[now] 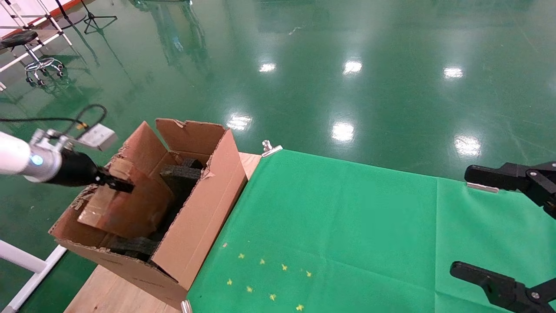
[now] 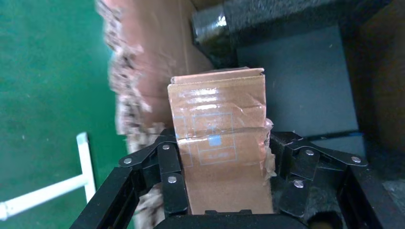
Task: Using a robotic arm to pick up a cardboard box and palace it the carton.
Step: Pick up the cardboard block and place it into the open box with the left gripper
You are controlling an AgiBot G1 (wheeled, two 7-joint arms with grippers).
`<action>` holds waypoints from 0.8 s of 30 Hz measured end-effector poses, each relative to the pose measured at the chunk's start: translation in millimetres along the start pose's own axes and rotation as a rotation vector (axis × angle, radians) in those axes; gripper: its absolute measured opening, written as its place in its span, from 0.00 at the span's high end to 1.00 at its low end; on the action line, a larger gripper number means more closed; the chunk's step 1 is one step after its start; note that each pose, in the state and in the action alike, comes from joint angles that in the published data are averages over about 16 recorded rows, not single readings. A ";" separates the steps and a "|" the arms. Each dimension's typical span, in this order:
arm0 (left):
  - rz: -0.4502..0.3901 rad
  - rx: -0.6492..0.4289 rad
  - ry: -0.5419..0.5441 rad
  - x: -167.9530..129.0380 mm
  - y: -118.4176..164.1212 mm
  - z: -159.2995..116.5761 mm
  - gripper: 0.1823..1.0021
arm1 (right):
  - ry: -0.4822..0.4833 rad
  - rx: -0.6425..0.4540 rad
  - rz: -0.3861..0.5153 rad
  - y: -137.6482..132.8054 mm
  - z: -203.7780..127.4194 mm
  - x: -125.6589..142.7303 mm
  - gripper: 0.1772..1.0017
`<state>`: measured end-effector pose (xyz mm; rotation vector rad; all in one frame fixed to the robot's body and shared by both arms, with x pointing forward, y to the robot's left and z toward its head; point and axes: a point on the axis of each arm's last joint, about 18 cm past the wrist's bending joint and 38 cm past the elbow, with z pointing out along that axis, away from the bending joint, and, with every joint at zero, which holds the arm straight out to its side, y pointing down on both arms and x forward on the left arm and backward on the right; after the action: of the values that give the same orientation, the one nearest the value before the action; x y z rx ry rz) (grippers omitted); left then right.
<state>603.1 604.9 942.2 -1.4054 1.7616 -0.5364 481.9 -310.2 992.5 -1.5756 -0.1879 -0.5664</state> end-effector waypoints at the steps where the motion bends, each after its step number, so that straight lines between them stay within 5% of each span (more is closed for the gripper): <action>1: -0.003 -0.005 -0.001 1.8 2.5 4.3 0.77 | 0.000 0.000 0.000 0.0 0.0 0.0 0.00; 24: -0.036 -0.032 -0.011 10.3 18.1 25.8 0.70 | 0.001 0.000 0.000 0.1 -0.1 0.1 0.00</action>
<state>612.0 604.3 910.3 -1.4620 1.7464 -0.5202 482.0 -310.3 992.4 -1.5754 -0.1872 -0.5665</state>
